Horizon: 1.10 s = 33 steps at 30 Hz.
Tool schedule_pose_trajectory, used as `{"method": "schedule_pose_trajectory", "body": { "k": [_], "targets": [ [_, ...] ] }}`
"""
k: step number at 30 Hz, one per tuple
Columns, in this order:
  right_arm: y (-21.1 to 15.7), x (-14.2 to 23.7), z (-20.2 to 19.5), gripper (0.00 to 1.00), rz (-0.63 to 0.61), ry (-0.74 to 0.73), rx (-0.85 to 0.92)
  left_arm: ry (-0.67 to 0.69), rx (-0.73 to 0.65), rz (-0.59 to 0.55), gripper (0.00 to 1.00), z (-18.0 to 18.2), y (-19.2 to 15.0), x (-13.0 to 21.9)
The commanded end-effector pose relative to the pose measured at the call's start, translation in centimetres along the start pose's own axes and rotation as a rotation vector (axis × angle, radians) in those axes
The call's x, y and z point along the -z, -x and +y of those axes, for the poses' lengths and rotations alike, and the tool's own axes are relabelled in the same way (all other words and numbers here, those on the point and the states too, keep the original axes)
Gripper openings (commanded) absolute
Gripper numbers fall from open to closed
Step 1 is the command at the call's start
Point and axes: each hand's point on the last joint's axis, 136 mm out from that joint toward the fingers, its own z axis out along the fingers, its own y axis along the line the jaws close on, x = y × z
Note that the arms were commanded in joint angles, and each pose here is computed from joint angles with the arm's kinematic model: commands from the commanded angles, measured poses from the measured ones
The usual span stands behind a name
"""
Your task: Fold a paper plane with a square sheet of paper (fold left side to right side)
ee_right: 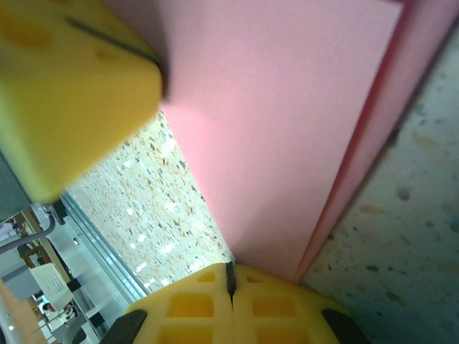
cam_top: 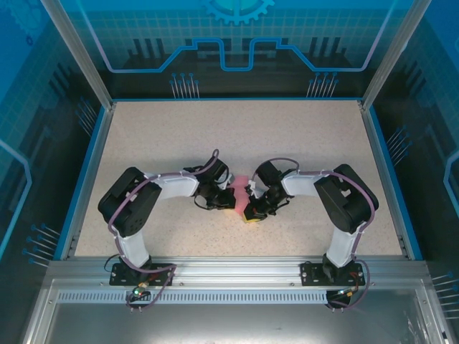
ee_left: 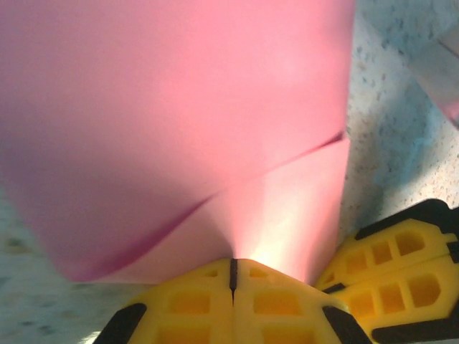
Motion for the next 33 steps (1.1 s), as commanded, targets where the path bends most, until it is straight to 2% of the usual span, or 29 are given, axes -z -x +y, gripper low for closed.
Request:
{"method": "schedule_pose_trajectory", "body": {
  "k": [1, 5, 8, 12, 17, 19, 23, 28, 33],
  "targets": [
    [-3.5, -0.7, -6.1, 0.0, 0.101, -0.236, -0.136, 0.193, 0.024, -0.04, 0.03, 6.0, 1.3, 1.8],
    [-3.4, -0.5, -5.9, 0.0, 0.101, -0.233, -0.13, 0.214, 0.038, -0.045, 0.03, 7.8, 2.0, 2.7],
    [-3.2, -0.5, -5.8, 0.0, 0.098, -0.228, -0.128, 0.216, 0.027, -0.045, 0.03, 7.7, 2.6, 3.4],
    [-3.1, -0.5, -5.6, 0.0, 0.098, -0.223, -0.127, 0.153, 0.01, -0.078, 0.04, 5.1, 3.3, 5.0],
    [-2.8, -0.6, -5.5, 0.0, 0.095, -0.22, -0.125, 0.054, -0.047, -0.141, 0.07, -0.3, 2.6, 6.7],
    [-2.8, -0.6, -5.4, 0.0, 0.097, -0.218, -0.125, 0.006, -0.069, -0.142, 0.07, -2.6, 2.0, 6.2],
    [-2.7, -0.8, -5.4, 0.0, 0.098, -0.214, -0.124, -0.033, -0.087, -0.113, 0.08, -4.8, 1.1, 4.1],
    [-2.6, -1.0, -5.3, 0.0, 0.099, -0.203, -0.124, 0.008, -0.079, -0.041, 0.07, -4.0, 0.9, 0.4],
    [-2.8, -0.8, -4.8, 0.0, 0.098, -0.193, -0.112, 0.085, -0.053, -0.003, 0.05, -1.9, 0.8, -1.5]
  ]
}}
